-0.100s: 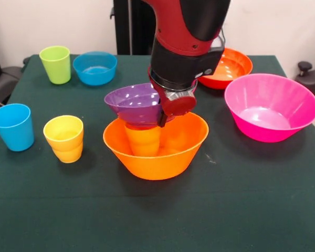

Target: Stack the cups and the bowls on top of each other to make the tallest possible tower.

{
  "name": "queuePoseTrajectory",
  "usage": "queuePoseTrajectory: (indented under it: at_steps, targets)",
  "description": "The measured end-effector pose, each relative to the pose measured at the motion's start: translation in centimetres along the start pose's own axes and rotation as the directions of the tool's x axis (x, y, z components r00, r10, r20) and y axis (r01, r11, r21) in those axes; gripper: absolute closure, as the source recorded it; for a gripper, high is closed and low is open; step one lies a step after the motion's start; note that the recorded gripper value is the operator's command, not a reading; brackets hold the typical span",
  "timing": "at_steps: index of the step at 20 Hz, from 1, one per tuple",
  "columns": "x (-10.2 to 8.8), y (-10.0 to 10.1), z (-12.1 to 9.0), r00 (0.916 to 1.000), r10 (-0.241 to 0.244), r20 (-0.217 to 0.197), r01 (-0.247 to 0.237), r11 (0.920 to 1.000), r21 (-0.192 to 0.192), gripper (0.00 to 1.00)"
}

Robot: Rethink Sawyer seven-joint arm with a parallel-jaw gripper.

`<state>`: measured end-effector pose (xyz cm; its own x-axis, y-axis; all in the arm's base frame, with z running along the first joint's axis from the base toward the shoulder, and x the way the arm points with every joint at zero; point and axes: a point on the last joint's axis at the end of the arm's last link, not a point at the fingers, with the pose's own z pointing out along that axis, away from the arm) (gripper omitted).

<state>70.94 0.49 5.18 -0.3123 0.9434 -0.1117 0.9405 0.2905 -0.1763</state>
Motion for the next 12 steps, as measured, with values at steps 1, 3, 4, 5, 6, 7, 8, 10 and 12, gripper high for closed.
queuePoseTrajectory:
  at_steps: [1,3,4,5,6,7,8,10,12]
  targets:
    - [0.05,0.03,-0.06,1.0,0.0,-0.001,0.0,1.0,-0.002,1.0]
    - [0.03,0.07,-0.23,1.0,0.0,-0.001,0.0,1.0,-0.004,1.0]
    - [0.01,0.08,-0.31,1.0,0.001,-0.001,-0.001,1.0,-0.005,1.0]
    - [0.0,0.1,-0.4,1.0,0.001,-0.001,-0.001,1.0,-0.007,1.0]
    - [0.0,0.12,-0.48,1.0,0.001,-0.001,-0.001,1.0,-0.008,1.0]
    - [-0.01,0.14,-0.55,1.0,0.001,-0.001,-0.001,1.0,-0.009,1.0]
    - [-0.02,0.16,-0.63,1.0,0.001,-0.001,-0.001,0.9999,-0.01,1.0]
    - [0.0,0.17,-0.6,1.0,0.001,-0.002,-0.001,0.9999,-0.01,1.0]
    - [0.02,0.18,-0.56,1.0,0.001,-0.003,-0.001,0.9999,-0.01,1.0]
